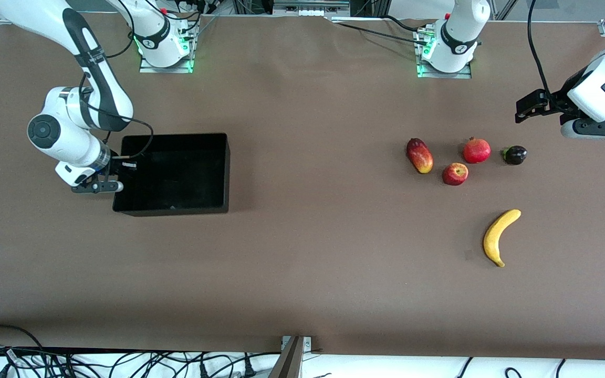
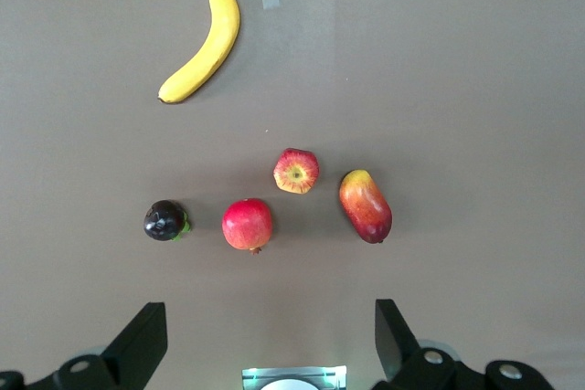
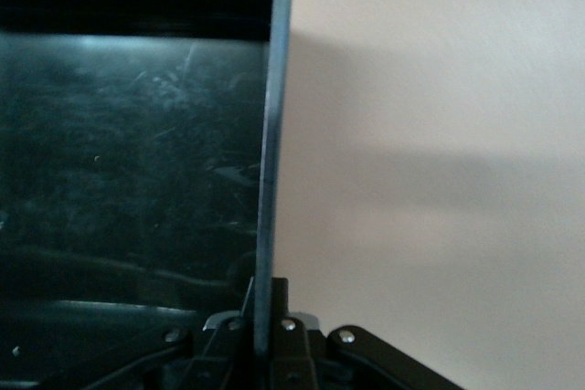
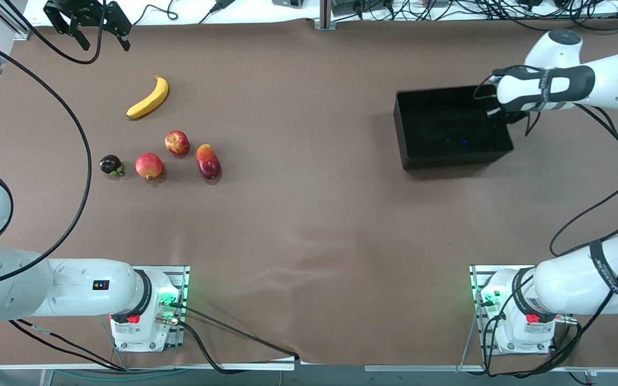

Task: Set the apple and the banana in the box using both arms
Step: 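Push the black box with the right gripper toward the fruit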

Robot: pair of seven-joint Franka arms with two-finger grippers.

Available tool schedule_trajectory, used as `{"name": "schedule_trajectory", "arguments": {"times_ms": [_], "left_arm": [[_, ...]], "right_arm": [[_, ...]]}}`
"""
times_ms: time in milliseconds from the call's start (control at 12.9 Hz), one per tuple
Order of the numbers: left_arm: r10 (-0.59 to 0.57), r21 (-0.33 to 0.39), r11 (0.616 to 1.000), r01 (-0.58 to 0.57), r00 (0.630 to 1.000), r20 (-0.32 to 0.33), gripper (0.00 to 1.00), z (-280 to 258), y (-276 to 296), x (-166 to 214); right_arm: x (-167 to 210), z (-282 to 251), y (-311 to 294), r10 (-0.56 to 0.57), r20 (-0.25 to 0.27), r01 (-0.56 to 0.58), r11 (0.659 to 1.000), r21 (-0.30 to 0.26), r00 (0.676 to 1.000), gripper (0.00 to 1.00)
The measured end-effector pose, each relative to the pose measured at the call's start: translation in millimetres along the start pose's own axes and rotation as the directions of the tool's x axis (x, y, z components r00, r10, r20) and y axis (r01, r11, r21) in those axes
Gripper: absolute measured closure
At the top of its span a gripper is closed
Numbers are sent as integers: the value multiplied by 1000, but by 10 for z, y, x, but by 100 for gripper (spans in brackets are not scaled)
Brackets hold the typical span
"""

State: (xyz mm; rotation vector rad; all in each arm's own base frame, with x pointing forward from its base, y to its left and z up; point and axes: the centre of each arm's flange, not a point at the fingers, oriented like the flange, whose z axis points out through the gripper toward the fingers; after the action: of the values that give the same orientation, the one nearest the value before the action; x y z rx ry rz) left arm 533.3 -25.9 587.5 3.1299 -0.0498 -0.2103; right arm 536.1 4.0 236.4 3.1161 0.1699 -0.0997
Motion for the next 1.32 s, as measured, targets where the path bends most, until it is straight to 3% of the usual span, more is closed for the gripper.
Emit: {"name": "schedule_trajectory", "arguments": {"times_ms": [311,544,1010,1320], "left_arm": [[2,0,1000,-2,1000,-9,0,-44,12,2],[3,1,1000,-3,1000,-10,0,-44,18,5],[-2,0,1000,2,1000,-8,0,-39,-11,10],[-8,0,1000,8,1000,-8,0,-39,-42,11]], "right_arm": [[401,-610,-1011,-112,-1,112,993,47,994,96],[540,-841,-2031,-56,-13,58,989,135,998,96],[414,-397,-4389,166,55,-173,969,176,985,96],[371,-52,-5007,203,40,-207,959,192,978,96]]}}
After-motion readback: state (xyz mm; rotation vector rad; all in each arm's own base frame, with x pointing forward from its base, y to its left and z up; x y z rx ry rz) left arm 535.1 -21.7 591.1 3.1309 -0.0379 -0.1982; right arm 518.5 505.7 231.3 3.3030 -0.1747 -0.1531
